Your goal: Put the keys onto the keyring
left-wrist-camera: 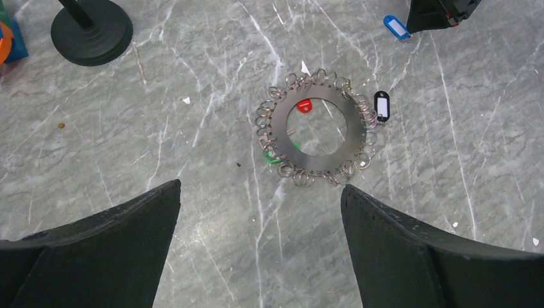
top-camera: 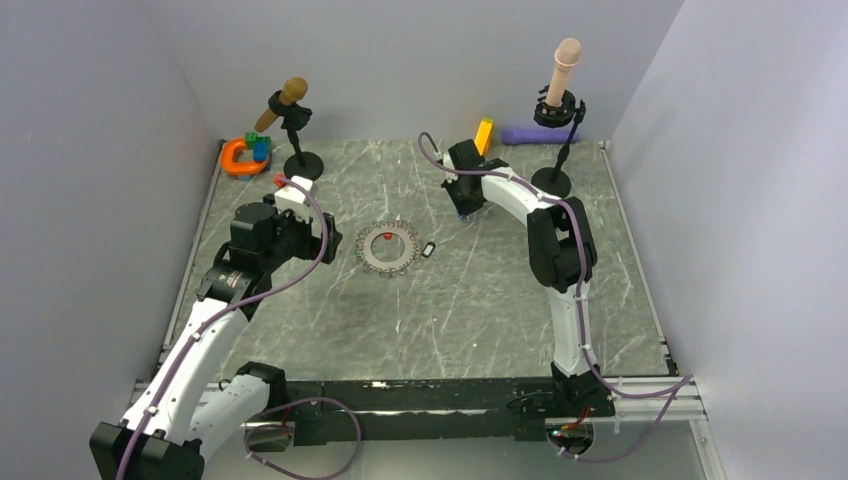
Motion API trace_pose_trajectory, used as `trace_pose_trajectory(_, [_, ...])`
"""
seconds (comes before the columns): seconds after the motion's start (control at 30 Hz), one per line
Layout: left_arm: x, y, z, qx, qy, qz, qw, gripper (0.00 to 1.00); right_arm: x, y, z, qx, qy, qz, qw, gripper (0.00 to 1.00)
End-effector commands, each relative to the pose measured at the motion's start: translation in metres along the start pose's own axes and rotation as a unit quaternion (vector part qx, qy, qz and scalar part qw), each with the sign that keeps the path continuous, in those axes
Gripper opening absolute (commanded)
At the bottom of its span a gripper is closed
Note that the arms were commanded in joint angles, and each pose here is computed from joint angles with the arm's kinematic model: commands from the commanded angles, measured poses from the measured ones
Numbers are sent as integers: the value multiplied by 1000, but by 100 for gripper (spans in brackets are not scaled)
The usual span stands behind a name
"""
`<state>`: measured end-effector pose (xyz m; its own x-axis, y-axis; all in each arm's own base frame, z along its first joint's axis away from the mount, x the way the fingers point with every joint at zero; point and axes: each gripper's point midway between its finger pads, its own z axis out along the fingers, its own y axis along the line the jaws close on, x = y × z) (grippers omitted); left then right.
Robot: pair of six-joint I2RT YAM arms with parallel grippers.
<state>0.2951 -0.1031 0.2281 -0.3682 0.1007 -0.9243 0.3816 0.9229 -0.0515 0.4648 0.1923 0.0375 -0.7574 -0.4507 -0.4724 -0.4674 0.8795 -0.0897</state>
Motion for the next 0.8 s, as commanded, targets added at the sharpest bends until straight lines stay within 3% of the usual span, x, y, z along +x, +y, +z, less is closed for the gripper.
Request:
trace_pose_trajectory(0.0, [-25, -4, -5, 10, -40, 6, 999, 98, -12, -5, -12, 13, -18, -2, 1000, 14])
trace_pose_trajectory(0.13, [-25, -4, -5, 9, -41, 7, 999, 98, -12, -4, -9, 10, -16, 1, 1000, 27])
trace_pose_trajectory(0.23, [-25, -4, -5, 9, -40, 7, 999, 98, -11, -3, -8, 10, -13, 1, 1000, 31])
trace_pose_trajectory(0.77, [-24, -4, -4, 11, -38, 6, 999, 98, 0, 1, 8, -3, 7, 2, 1000, 21])
